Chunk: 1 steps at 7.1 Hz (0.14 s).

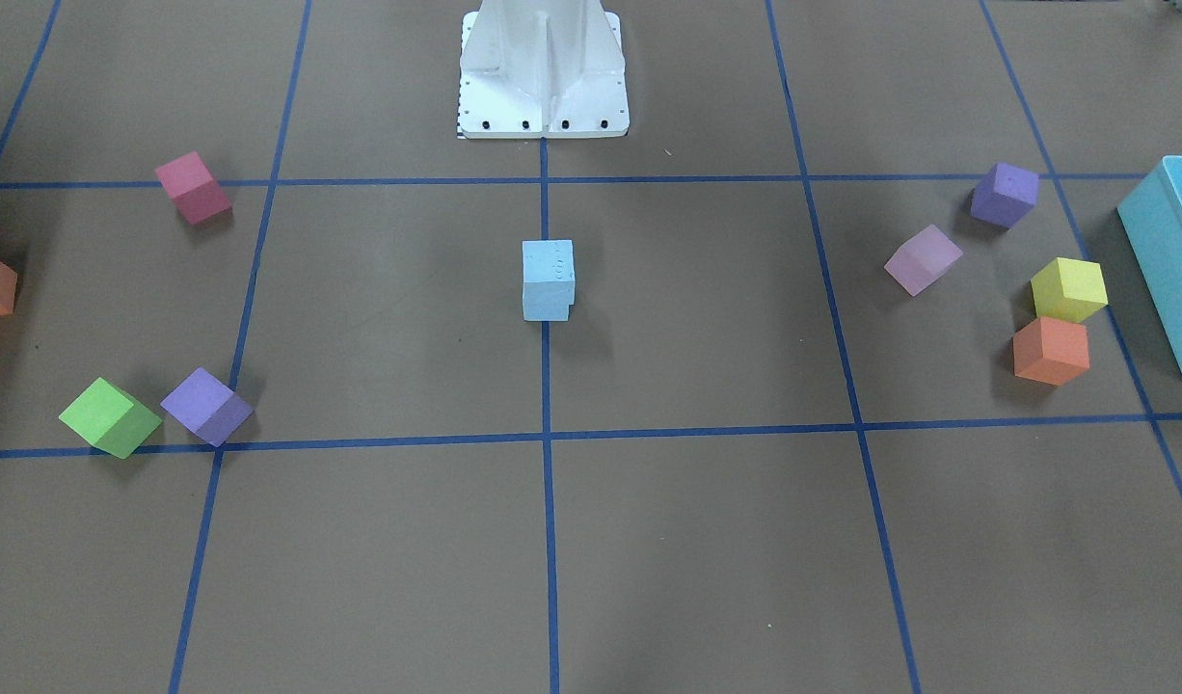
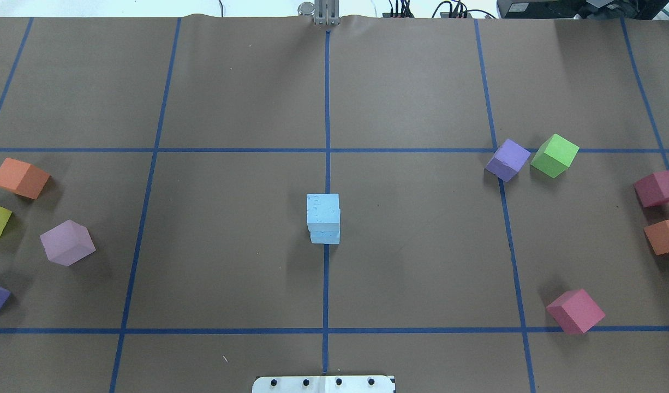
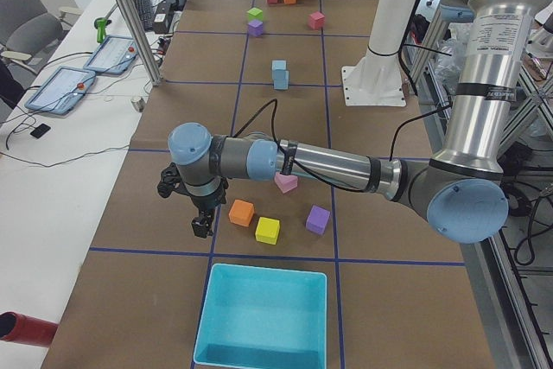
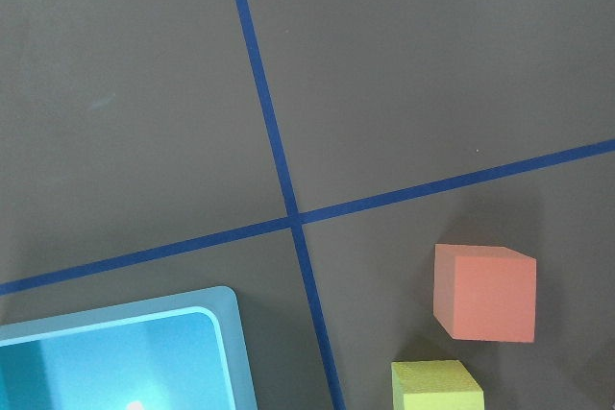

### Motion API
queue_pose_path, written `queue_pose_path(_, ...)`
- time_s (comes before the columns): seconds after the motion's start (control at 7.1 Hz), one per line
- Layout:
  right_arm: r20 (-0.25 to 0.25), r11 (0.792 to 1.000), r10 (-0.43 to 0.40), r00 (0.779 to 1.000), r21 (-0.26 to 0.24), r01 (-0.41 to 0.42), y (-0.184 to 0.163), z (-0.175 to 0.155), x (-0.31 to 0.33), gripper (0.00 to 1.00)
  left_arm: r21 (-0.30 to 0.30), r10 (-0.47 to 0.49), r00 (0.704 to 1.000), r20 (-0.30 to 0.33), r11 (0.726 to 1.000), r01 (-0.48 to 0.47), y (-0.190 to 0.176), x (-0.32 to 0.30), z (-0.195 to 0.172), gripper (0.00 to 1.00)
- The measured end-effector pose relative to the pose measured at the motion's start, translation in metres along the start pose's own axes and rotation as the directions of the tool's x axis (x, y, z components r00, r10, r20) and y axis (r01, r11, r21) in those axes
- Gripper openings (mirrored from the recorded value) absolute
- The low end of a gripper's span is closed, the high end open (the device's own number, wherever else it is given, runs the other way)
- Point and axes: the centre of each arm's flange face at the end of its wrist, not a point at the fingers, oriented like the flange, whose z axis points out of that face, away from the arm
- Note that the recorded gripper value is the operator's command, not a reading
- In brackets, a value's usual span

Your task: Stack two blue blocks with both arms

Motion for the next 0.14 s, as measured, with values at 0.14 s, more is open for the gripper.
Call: queue_pose_path(0.14, 0.001, 1.000, 0.001, 1.000, -0.001, -0.001, 0.0006, 0.0003, 0.0001, 1.00, 0.000, -0.001, 1.000, 0.000, 1.000, 0.001, 0.0010, -0.0004, 0.0004, 0.98)
